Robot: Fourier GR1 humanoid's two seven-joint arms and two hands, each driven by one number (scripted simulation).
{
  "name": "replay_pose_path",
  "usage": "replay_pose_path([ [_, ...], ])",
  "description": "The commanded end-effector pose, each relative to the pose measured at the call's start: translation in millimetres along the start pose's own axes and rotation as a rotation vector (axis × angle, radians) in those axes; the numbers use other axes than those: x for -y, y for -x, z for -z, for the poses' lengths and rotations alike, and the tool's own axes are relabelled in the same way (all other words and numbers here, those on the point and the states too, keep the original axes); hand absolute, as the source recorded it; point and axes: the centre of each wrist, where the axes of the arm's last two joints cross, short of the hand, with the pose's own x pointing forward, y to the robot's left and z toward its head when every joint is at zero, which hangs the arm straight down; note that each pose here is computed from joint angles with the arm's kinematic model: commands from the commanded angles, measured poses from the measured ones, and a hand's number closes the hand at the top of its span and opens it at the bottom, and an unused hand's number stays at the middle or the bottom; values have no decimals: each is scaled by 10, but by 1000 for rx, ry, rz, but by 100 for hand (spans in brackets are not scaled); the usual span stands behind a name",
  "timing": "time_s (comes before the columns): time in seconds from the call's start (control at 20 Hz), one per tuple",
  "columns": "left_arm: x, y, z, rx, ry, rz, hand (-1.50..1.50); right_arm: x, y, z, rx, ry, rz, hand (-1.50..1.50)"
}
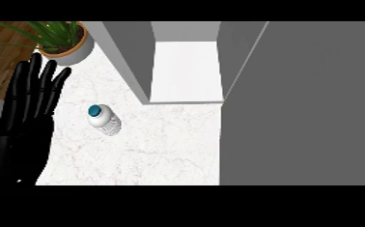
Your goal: Pick up the bottled water, place it into the cabinet and close the cabinet
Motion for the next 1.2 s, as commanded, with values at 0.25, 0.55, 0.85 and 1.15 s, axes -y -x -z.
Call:
replay_pose_path([
  [0.25, -37, -173, 190, -78, -95, 84, -150, 139, 7, -410, -69, -89, -61, -150],
  [0.55, 52, -324, -191, -289, -211, -176, -150, 172, -365, -668, -138, -186, 138, -150],
  [0.85, 77, -409, -397, -294, -225, -167, -150, 167, -827, -924, -129, -192, 144, -150],
  [1.15, 174, -708, -520, -306, -223, -178, -150, 126, -872, -1083, -149, -200, 165, -150],
])
